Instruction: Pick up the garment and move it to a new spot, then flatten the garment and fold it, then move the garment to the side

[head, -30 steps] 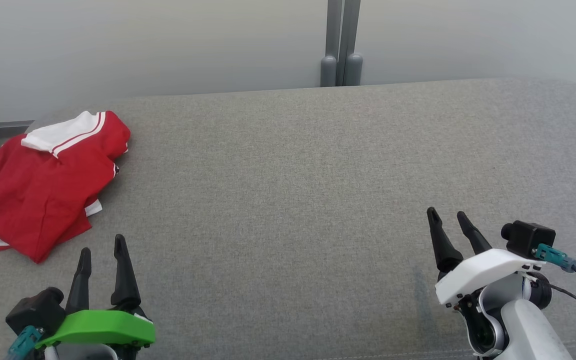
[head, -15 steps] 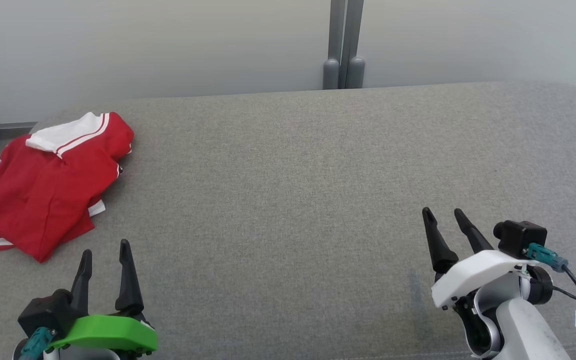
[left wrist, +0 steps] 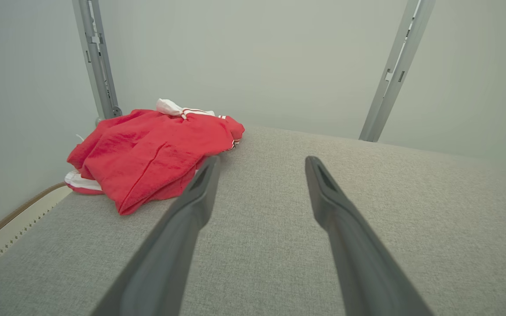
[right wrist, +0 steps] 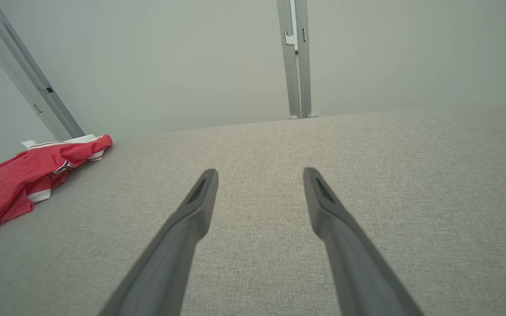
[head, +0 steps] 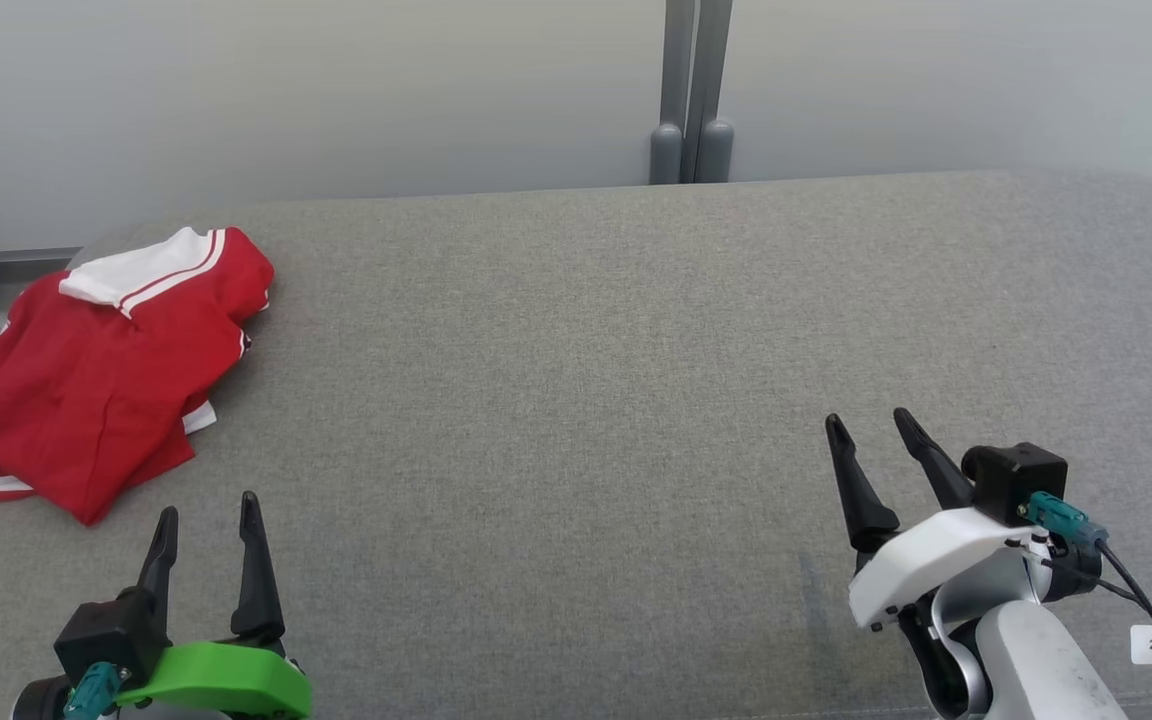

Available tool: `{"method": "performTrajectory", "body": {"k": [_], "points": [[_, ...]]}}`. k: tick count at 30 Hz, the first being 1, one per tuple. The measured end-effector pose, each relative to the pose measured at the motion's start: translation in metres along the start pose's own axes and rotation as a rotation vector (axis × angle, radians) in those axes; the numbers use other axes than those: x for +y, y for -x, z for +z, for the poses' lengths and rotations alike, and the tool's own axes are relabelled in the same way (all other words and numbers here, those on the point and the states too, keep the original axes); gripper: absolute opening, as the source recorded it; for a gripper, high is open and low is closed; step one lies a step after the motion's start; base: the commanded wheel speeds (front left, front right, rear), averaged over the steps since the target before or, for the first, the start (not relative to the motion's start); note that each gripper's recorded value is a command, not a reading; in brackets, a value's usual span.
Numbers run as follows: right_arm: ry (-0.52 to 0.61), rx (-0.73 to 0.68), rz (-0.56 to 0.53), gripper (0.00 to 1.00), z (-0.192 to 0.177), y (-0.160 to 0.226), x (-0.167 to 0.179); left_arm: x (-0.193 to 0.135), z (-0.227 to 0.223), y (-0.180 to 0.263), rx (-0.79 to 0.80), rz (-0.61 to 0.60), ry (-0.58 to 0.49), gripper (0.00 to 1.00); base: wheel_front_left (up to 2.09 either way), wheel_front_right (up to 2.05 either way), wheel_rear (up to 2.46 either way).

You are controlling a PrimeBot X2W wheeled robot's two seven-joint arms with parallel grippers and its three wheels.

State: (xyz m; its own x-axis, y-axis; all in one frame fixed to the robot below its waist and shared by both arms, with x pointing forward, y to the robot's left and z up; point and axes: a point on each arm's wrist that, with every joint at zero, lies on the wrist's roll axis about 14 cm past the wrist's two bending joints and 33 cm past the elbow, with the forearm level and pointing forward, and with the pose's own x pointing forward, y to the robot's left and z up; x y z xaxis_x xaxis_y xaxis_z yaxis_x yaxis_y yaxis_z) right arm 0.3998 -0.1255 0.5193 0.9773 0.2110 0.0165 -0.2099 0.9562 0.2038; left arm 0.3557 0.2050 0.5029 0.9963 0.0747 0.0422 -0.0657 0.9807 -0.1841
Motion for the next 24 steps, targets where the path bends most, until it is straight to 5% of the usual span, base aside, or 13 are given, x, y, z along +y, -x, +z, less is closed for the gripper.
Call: {"method": "performTrajectory", "body": {"k": [24], "points": [[0.145,-0.057,0.024,1.00,0.010,0.005,0.006,0.004,0.013,0.005,-0.054,-0.001,-0.138,1.00,0.00,0.00,0.00]]}}
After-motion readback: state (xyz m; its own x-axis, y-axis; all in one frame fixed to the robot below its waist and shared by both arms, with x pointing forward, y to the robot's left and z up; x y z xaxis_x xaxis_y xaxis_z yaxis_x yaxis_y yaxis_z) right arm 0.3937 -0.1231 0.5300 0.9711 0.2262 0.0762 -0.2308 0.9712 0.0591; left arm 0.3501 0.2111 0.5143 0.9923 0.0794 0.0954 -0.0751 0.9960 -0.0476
